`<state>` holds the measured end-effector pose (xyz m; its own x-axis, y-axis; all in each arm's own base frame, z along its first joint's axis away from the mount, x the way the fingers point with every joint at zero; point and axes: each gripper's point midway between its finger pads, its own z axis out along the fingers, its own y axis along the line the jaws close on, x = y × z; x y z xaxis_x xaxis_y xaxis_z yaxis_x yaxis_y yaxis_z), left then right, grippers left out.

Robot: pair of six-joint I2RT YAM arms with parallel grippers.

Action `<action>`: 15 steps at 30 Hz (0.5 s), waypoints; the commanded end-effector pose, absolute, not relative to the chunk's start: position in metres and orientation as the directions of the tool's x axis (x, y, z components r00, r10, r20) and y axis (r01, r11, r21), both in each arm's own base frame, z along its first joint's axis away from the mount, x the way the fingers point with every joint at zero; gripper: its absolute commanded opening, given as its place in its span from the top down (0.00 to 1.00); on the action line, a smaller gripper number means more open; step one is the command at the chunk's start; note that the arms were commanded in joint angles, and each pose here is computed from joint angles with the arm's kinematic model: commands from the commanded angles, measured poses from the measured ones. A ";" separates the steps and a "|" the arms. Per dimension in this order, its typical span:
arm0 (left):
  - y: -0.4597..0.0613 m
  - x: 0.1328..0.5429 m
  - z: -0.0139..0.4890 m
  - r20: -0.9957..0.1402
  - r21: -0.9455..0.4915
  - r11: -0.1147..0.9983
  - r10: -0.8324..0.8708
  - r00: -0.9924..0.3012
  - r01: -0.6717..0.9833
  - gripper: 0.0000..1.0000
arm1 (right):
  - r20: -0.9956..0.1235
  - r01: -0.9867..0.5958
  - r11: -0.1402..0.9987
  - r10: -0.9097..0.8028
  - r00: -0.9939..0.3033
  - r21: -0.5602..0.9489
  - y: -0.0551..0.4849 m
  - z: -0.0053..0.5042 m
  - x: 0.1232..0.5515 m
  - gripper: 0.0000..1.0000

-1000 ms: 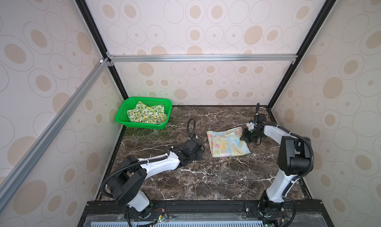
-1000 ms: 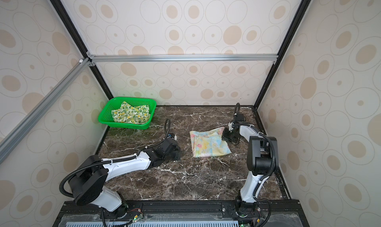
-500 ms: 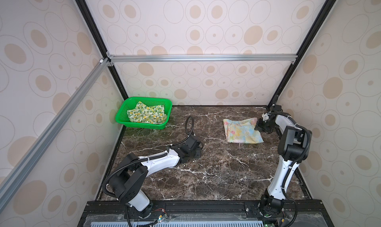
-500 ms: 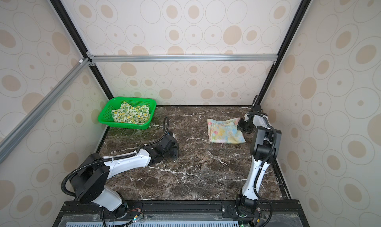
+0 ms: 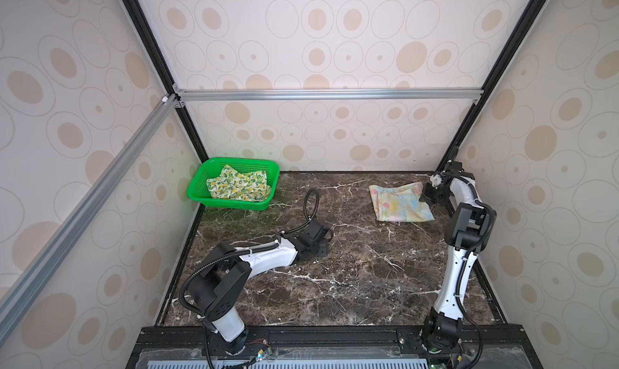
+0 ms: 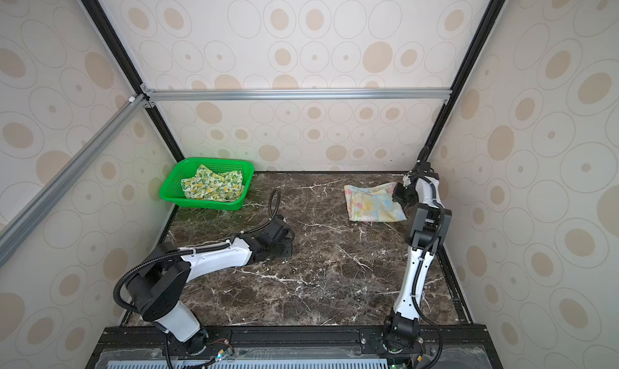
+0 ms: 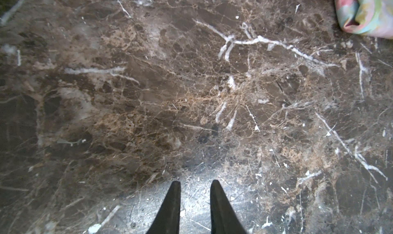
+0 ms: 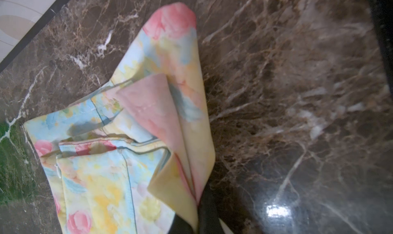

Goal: Fold and stack skirts
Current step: Move the skirt to the top-right of the table.

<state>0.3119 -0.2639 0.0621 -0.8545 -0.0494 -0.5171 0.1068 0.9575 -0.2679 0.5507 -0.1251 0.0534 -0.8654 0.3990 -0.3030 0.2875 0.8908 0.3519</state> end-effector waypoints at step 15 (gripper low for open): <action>-0.267 0.321 0.063 -0.501 -0.265 0.960 -0.057 -0.864 0.090 0.75 | -0.344 0.295 0.884 0.421 -0.839 0.361 -0.148 0.059 0.568 0.73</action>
<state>0.3153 -0.2678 0.0583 -0.8641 -0.0452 -0.5013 0.1046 0.9581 -0.2667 0.5677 -0.1480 0.0644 -0.8361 0.4131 -0.3610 0.2909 0.8917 0.3467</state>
